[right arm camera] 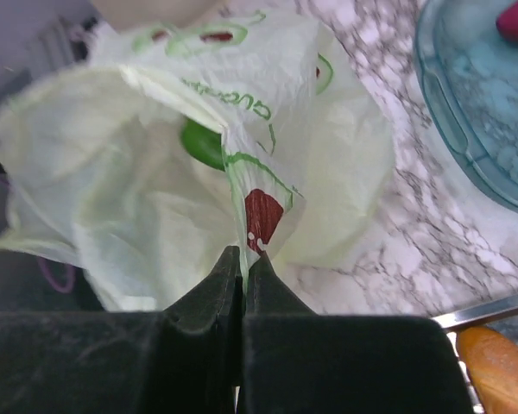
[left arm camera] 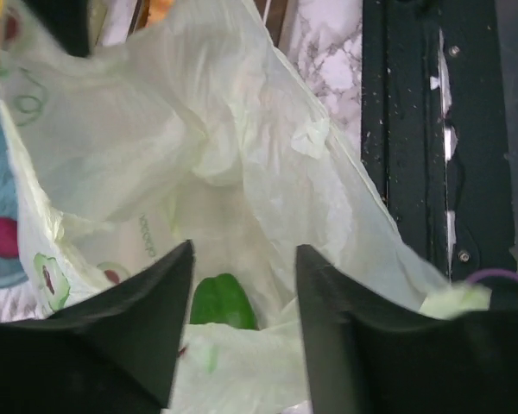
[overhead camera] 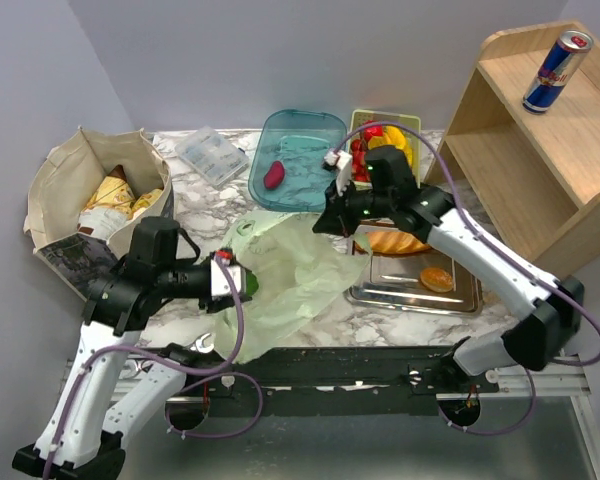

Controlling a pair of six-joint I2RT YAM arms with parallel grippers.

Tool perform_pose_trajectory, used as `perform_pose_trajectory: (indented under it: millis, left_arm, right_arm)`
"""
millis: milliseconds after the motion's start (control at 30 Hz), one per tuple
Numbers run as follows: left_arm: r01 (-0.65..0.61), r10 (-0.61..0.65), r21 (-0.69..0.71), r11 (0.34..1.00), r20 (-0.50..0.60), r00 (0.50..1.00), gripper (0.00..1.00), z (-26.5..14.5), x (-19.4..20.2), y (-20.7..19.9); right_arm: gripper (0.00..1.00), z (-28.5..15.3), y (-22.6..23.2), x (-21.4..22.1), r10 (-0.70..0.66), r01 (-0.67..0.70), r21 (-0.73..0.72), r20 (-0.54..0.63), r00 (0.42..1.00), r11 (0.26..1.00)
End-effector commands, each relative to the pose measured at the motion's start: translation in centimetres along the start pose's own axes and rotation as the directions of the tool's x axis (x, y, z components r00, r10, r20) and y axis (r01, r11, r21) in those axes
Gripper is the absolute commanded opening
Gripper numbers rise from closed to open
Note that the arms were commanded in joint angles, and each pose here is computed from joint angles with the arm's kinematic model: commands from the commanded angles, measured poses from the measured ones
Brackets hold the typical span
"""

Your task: Untie the knot of the grocery bags and take out the mixed food

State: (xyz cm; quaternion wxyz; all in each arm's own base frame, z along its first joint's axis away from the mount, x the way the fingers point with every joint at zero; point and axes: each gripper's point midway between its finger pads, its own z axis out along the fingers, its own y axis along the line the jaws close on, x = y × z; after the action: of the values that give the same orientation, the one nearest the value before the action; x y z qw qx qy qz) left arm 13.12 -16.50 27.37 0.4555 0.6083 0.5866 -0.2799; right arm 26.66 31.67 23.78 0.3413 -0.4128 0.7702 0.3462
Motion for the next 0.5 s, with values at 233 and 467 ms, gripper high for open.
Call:
perform_pose_trajectory:
  millis: [233,467]
  left_arm:
    - [-0.259,0.286,0.131,0.957,-0.276,0.918,0.31,2.4,9.9,-2.3]
    - [-0.253,0.261,0.091,0.963,-0.089,0.961,0.37,0.9,4.0,-4.0]
  right_arm:
    - [0.01,-3.5,7.3,2.0,0.12,-0.104,-0.188,0.073,0.99,0.977]
    - [0.01,-3.1,6.6,2.3,0.132,-0.12,-0.15,0.073,0.988,0.981]
